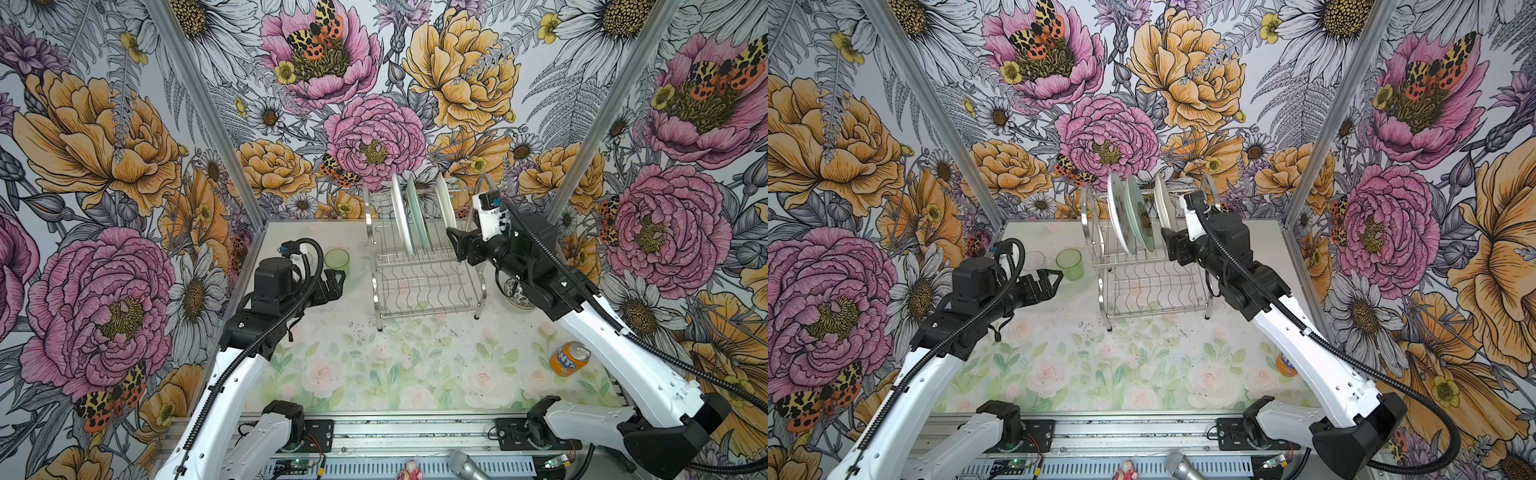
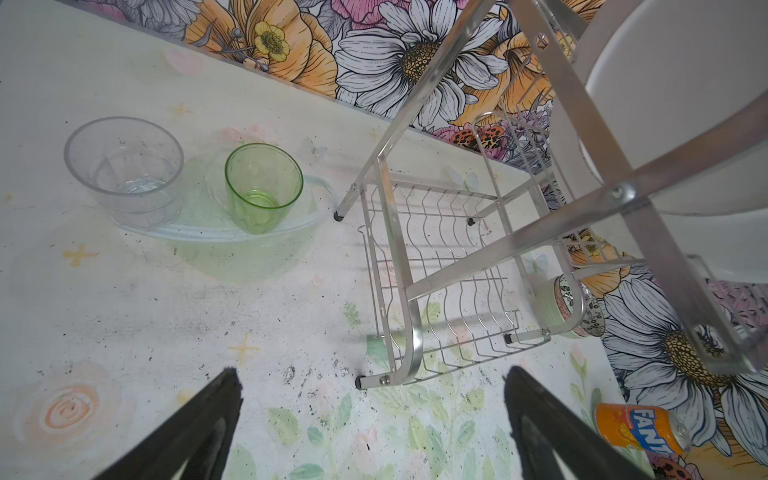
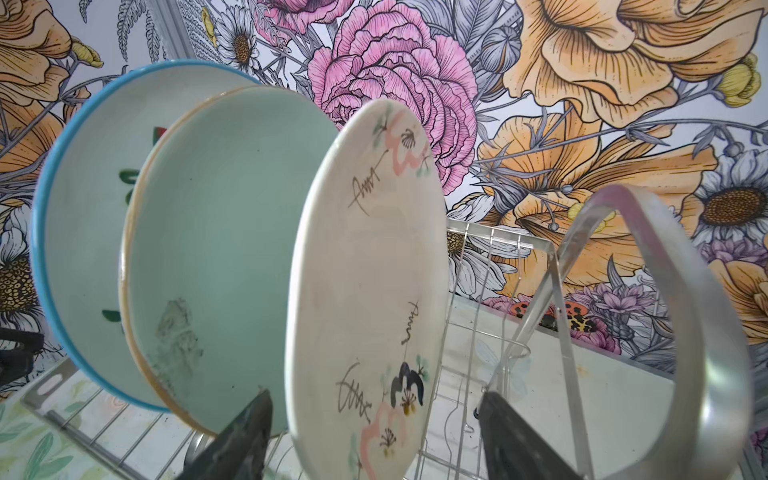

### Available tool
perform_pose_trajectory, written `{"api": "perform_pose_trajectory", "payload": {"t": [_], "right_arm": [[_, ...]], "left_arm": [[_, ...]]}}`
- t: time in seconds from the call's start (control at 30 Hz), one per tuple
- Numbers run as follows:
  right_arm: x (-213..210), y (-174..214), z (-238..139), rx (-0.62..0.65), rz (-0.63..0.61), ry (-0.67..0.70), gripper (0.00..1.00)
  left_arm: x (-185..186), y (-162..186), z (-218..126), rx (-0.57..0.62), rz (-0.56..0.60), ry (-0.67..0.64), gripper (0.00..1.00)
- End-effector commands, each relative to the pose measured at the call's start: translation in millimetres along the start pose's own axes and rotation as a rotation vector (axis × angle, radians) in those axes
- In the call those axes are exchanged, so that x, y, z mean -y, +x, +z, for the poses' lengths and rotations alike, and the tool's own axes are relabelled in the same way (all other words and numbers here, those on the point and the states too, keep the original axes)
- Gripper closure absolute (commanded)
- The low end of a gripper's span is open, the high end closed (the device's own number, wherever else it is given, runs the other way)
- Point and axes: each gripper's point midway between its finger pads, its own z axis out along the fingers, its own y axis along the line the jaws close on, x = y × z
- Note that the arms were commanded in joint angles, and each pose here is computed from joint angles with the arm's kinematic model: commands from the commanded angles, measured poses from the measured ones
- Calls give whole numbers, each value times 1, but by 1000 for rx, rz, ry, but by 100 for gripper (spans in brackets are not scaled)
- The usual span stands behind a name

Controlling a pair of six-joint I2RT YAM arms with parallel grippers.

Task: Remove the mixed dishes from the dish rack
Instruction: 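Move the open right gripper to the white plate nearest the rack's far end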

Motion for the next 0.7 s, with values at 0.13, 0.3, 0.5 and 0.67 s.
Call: {"api": "perform_pose_trajectory", "payload": {"t": [0.13, 0.3, 0.5, 0.67], "right_arm": [[-2, -9, 7, 4, -6, -18, 30], [-2, -9, 13, -2, -8, -11, 32], [0, -6, 21, -15, -16, -2, 39], [0, -5, 26, -17, -6, 1, 43]], "left_arm": [[10, -5, 5, 14, 17, 57, 1], [10, -3, 8, 5, 15, 65, 1], [8, -2, 9, 4, 16, 65, 1], [7, 0, 11, -2, 17, 71, 1]]}}
